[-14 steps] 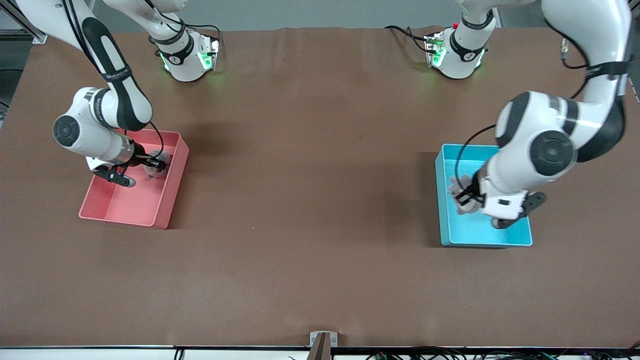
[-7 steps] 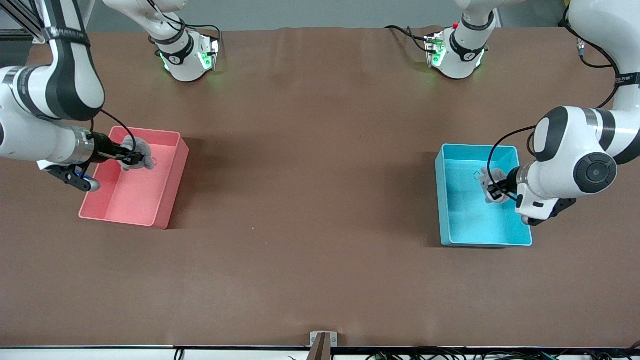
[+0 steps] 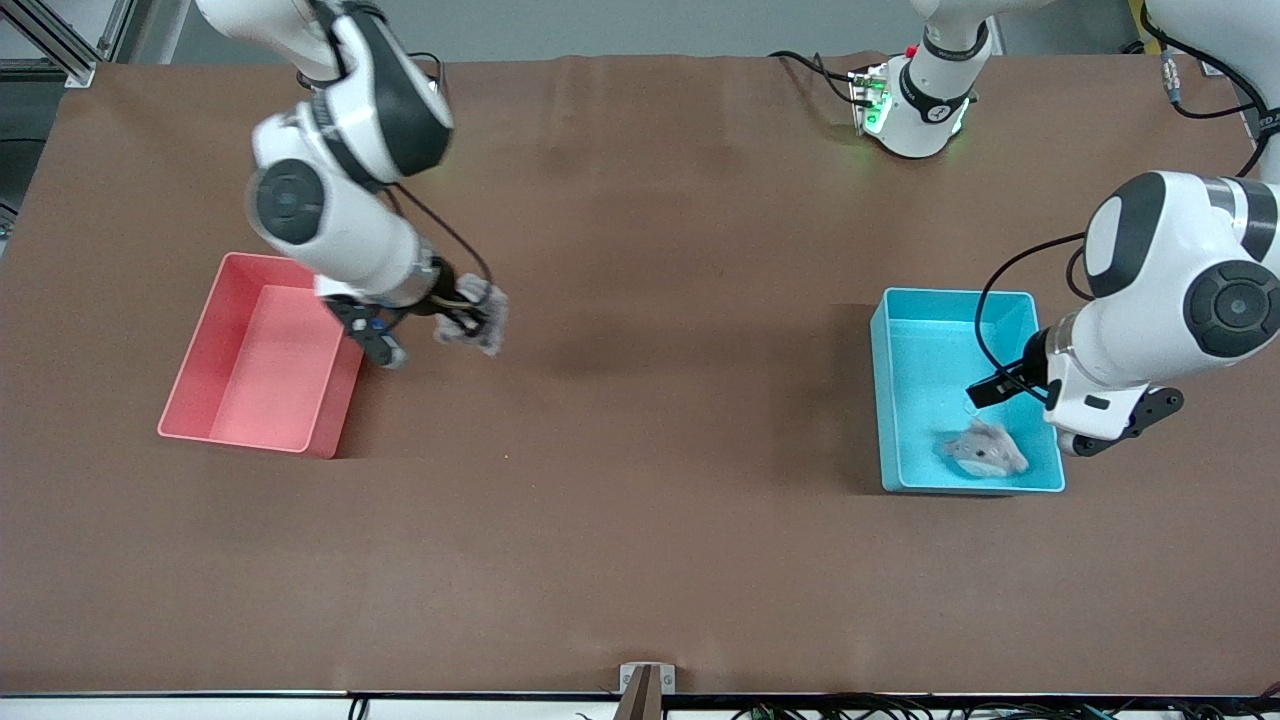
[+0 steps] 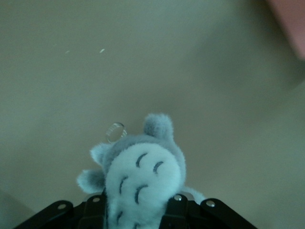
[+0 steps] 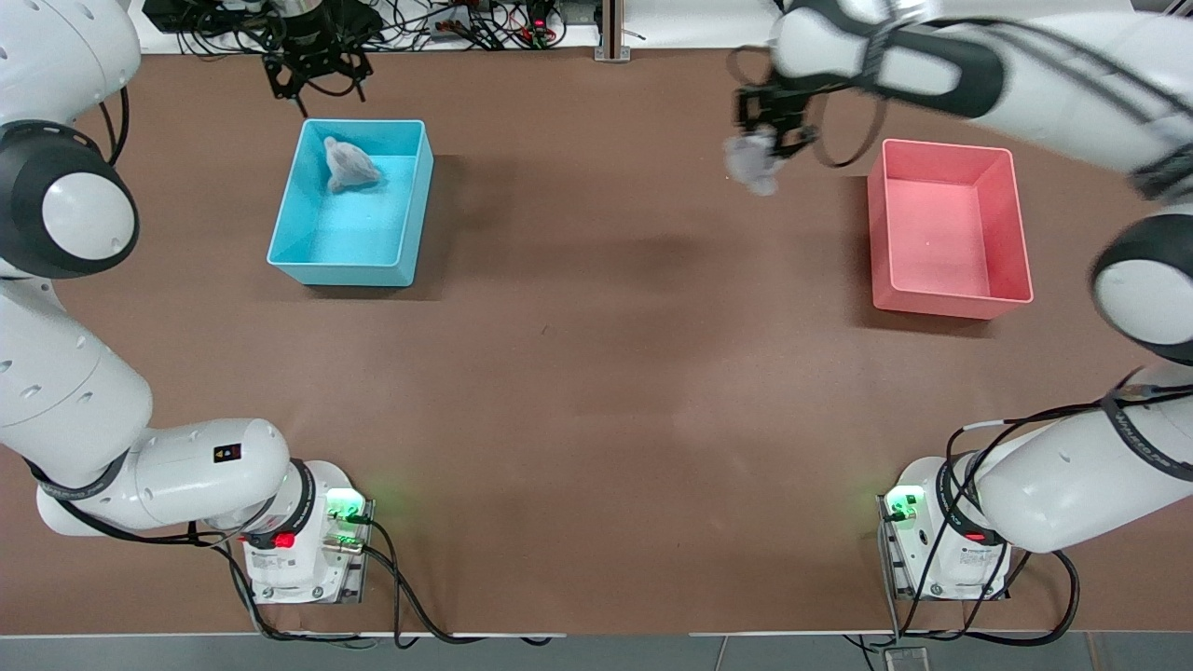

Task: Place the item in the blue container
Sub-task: 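Lift the second Totoro with the right gripper toward the table middle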

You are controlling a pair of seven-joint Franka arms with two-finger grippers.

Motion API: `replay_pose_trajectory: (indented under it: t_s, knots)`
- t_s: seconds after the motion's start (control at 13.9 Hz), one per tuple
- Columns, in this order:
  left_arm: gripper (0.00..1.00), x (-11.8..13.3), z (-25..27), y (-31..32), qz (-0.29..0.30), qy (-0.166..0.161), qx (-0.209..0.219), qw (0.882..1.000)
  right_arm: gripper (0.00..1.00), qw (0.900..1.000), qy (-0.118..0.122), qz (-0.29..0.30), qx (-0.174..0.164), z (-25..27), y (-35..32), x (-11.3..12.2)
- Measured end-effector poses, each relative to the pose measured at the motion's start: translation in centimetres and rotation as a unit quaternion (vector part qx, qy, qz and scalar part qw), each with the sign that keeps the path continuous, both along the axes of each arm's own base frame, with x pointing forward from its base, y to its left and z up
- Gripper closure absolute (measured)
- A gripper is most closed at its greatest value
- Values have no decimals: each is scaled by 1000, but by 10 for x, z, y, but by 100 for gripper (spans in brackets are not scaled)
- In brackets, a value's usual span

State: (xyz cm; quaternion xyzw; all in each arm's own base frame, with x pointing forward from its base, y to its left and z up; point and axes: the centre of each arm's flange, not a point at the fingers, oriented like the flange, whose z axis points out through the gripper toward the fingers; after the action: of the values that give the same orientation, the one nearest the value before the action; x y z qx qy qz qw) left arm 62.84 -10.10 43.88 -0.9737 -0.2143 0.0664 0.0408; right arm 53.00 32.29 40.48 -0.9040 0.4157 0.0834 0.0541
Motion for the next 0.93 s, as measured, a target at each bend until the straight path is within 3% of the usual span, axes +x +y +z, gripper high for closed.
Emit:
replay_pose_trajectory:
  t_s: [0.36, 0.72, 0.86, 0.93]
  knots:
    - [0, -15, -12, -89, -14, 4, -8, 1000, 59, 995, -10, -103, 4, -98, 171, -3]
    - [0, -23, -71, -201, 58, -13, -29, 998, 62, 979, -69, -178, 72, -174, 240, -17]
    - [0, -19, -102, -218, 89, -21, -46, 995, 70, 975, -74, -190, 85, -189, 259, -24]
    - [0, -16, -116, -223, 104, -24, -53, 993, 70, 975, -77, -187, 86, -192, 264, -25]
